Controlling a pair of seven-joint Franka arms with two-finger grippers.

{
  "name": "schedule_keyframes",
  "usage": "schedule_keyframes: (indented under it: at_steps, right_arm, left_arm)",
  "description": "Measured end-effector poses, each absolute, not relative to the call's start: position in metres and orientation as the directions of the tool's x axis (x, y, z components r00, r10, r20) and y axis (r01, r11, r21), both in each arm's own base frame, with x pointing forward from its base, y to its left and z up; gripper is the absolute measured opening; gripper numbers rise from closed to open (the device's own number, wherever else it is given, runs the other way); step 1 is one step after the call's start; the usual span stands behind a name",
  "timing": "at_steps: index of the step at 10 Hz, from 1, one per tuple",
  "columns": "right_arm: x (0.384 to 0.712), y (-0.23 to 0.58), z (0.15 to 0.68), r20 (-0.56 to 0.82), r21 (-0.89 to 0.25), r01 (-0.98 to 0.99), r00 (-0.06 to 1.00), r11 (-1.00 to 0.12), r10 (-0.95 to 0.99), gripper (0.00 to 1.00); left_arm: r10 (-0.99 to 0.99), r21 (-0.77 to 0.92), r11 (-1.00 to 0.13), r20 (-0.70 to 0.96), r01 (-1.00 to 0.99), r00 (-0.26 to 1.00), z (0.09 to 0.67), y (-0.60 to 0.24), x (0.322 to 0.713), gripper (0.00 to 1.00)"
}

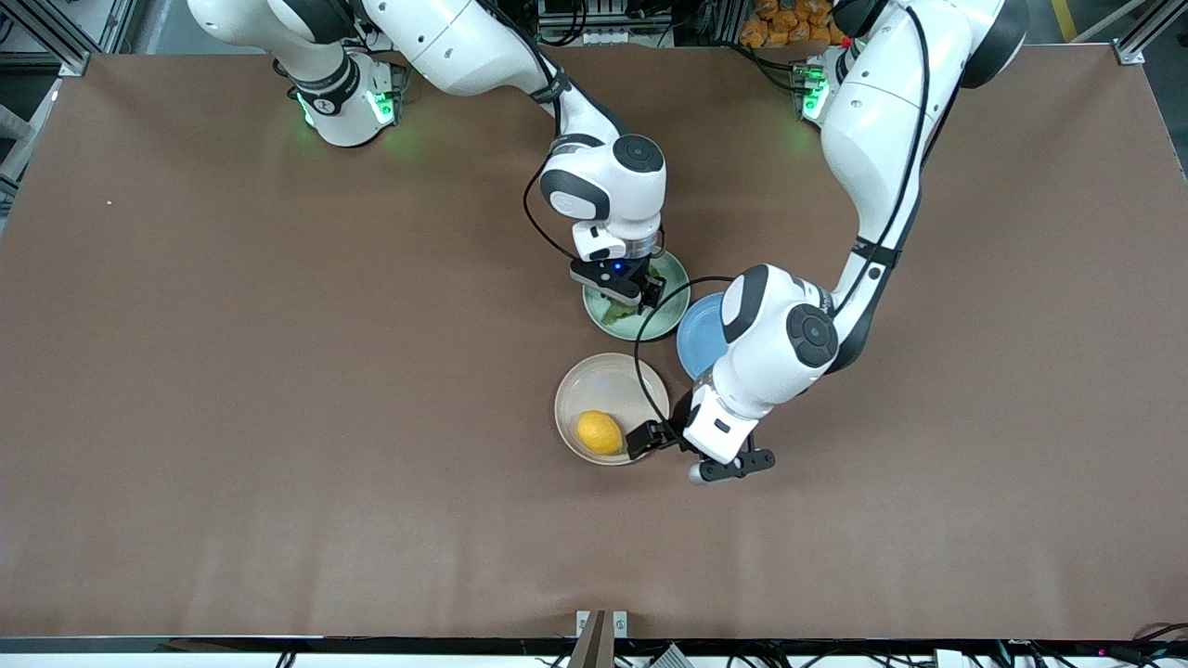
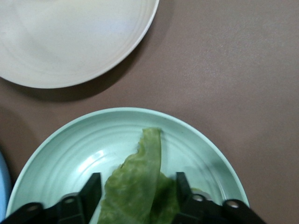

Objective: Pick lemon and lettuce from plates
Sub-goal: 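Lower both grippers and grasp the lettuce and the lemon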

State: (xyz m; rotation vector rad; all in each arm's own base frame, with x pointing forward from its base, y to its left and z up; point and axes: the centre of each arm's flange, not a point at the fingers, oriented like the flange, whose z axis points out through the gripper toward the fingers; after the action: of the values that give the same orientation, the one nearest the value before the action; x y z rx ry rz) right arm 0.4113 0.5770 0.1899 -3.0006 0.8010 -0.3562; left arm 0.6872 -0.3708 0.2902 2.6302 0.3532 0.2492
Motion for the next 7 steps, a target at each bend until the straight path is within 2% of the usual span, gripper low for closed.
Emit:
schedule_keyframes:
  at_steps: [1, 2, 5, 7]
  right_arm:
    - [0.413, 0.576, 0.189, 0.218, -0.074, -0.491, 0.842, -0.868, -0.494, 0.56]
    - [0.414, 0.576, 0.188, 0.222, -0.074, -0.488, 0.842, -0.87, -0.491, 0.52]
    - [0.415, 0.58, 0.195, 0.229, -0.089, -0.483, 0.842, -0.871, -0.489, 0.04]
    - [0.419, 0.586, 0.223, 0.246, -0.089, -0.47, 0.844, -0.878, -0.476, 0.04]
  left_arm:
    - [0.301, 0.476, -0.854, 0.119, 0.212, 0.946, 0.292, -0.363, 0.692, 1.0]
    - [0.305, 0.475, -0.853, 0.119, 0.215, 0.945, 0.292, -0.36, 0.694, 1.0]
    - [0.299, 0.478, -0.852, 0.112, 0.212, 0.948, 0.291, -0.368, 0.689, 1.0]
    - [0.297, 0.477, -0.852, 0.096, 0.218, 0.95, 0.284, -0.379, 0.683, 1.0]
